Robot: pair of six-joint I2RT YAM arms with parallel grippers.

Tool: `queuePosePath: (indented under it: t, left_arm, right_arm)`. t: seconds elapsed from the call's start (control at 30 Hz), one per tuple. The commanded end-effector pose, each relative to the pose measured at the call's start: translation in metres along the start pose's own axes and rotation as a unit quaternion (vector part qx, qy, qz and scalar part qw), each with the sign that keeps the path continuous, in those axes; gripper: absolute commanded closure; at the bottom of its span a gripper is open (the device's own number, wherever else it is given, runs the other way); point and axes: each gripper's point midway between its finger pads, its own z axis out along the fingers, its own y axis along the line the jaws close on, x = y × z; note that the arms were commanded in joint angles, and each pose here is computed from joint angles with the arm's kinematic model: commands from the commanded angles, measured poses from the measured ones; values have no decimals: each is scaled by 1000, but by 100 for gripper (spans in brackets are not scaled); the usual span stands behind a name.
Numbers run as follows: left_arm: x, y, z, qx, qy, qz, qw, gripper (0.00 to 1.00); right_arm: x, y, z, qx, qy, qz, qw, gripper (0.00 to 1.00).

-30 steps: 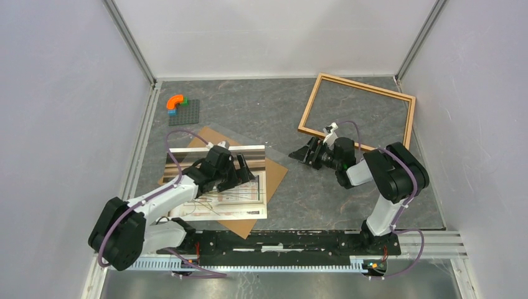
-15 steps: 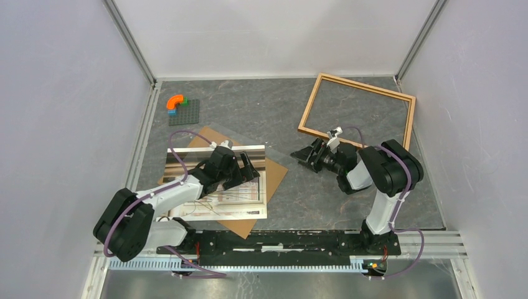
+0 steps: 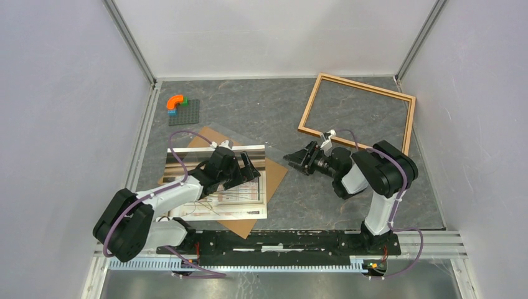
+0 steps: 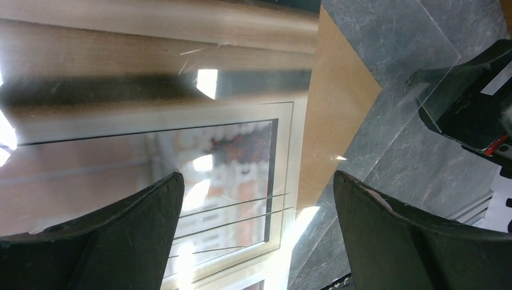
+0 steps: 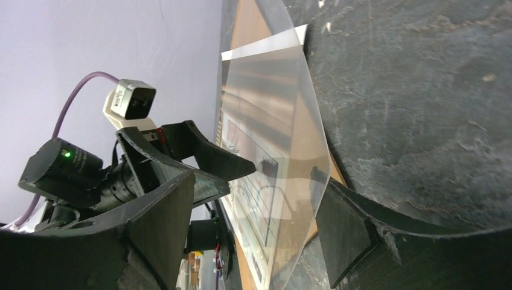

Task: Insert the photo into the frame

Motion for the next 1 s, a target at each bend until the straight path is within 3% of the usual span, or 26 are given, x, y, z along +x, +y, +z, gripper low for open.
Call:
queuePosePath:
  t: [0.0, 0.27, 0.5, 0.67, 0.8, 0.97]
  left_arm:
    - [13, 12, -2, -20, 16, -7, 1000, 0]
    - [-8, -20, -21, 27, -11, 6, 1000, 0]
    - [-39, -68, -64, 94, -46, 32, 994, 0]
    - [-62, -100, -108, 130, -69, 66, 987, 0]
    - [-65, -105, -125, 137, -72, 83, 984, 0]
    - [-41, -93, -110, 129, -21, 82, 988, 0]
  right_arm:
    - [-1, 3, -2, 2, -27, -17, 1000, 27]
    - [6, -7, 6, 51, -58, -27, 997, 48]
    - [-4, -15, 6, 89, -90, -40, 991, 73]
    - [-11, -25, 0, 116, -67, -52, 990, 97]
    - [-8, -29, -15, 118, -12, -73, 990, 100]
    - [-3, -46, -47, 134, 60, -97, 984, 100]
